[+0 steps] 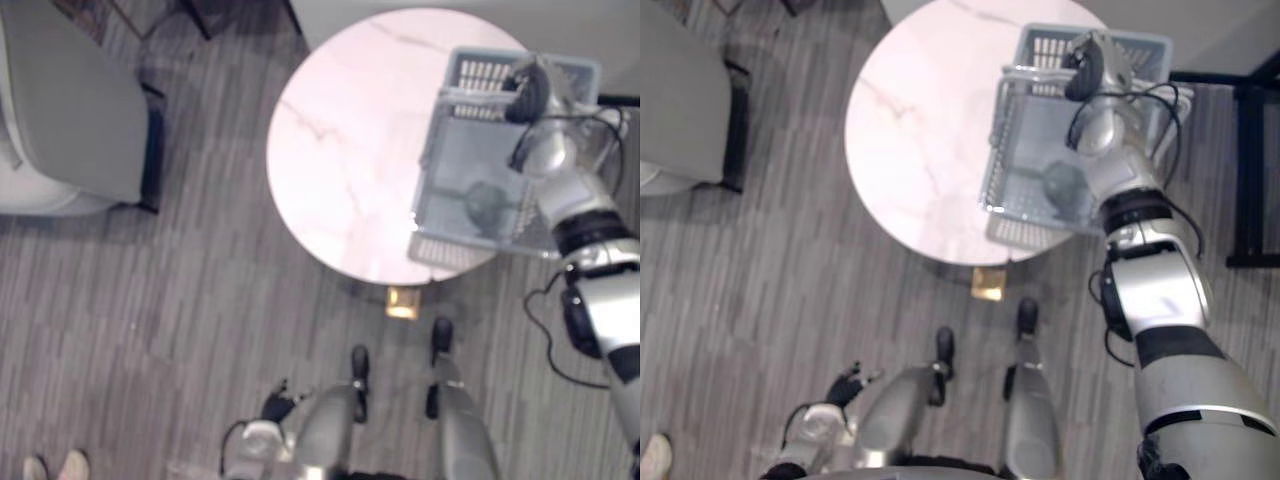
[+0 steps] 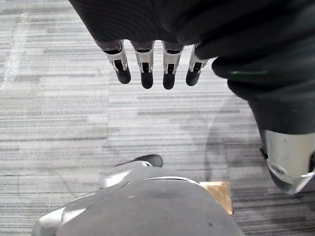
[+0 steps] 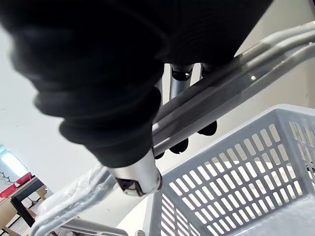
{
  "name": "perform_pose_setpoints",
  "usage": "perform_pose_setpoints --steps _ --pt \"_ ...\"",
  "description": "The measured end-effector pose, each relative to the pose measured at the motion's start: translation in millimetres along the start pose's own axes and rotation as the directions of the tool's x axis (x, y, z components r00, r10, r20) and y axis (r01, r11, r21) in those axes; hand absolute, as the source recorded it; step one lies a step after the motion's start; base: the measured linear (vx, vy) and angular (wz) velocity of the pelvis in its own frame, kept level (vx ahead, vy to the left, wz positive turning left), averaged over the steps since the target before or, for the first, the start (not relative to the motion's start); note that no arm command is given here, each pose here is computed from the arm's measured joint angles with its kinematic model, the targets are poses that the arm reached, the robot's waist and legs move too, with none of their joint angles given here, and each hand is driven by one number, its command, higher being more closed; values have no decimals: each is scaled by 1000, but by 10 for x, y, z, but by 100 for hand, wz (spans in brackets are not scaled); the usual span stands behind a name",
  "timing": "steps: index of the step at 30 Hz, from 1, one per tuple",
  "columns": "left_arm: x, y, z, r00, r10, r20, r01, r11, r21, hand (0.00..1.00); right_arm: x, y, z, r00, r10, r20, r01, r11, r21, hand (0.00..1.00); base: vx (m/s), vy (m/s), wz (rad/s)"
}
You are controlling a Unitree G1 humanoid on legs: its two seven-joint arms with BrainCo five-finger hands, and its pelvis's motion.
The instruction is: Pick vegetable in the basket
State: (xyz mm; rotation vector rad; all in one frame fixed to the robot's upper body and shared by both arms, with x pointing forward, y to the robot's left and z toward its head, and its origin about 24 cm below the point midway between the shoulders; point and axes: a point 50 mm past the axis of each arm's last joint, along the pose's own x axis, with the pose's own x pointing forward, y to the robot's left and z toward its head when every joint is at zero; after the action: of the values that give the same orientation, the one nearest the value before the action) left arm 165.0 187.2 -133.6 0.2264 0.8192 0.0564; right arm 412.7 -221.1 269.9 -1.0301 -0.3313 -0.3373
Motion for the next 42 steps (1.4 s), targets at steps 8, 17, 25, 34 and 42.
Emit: perform_pose_setpoints --steps 8,17,25,34,42 --pt "28 -11 84 1000 -19 23 17 998 65 0 -441 347 -467 995 45 -86 -38 996 79 100 -21 12 -10" --pt "61 -218 338 987 -124 104 107 983 152 0 -1699 1320 -1103 868 269 -417 -67 896 439 100 27 23 -65" --pt "72 -57 253 998 -33 60 30 997 66 0 -2686 1809 -1428 642 513 -570 -193 828 527 100 148 -94 -185" --pt "-44 298 -270 986 99 -131 -89 993 77 0 -3595 1554 -1849 486 498 -718 -144 856 496 100 125 -77 -146" --pt "-230 170 -643 969 84 -234 -82 996 19 0 -3839 1629 -1939 357 548 -756 -188 835 517 100 112 116 -200"
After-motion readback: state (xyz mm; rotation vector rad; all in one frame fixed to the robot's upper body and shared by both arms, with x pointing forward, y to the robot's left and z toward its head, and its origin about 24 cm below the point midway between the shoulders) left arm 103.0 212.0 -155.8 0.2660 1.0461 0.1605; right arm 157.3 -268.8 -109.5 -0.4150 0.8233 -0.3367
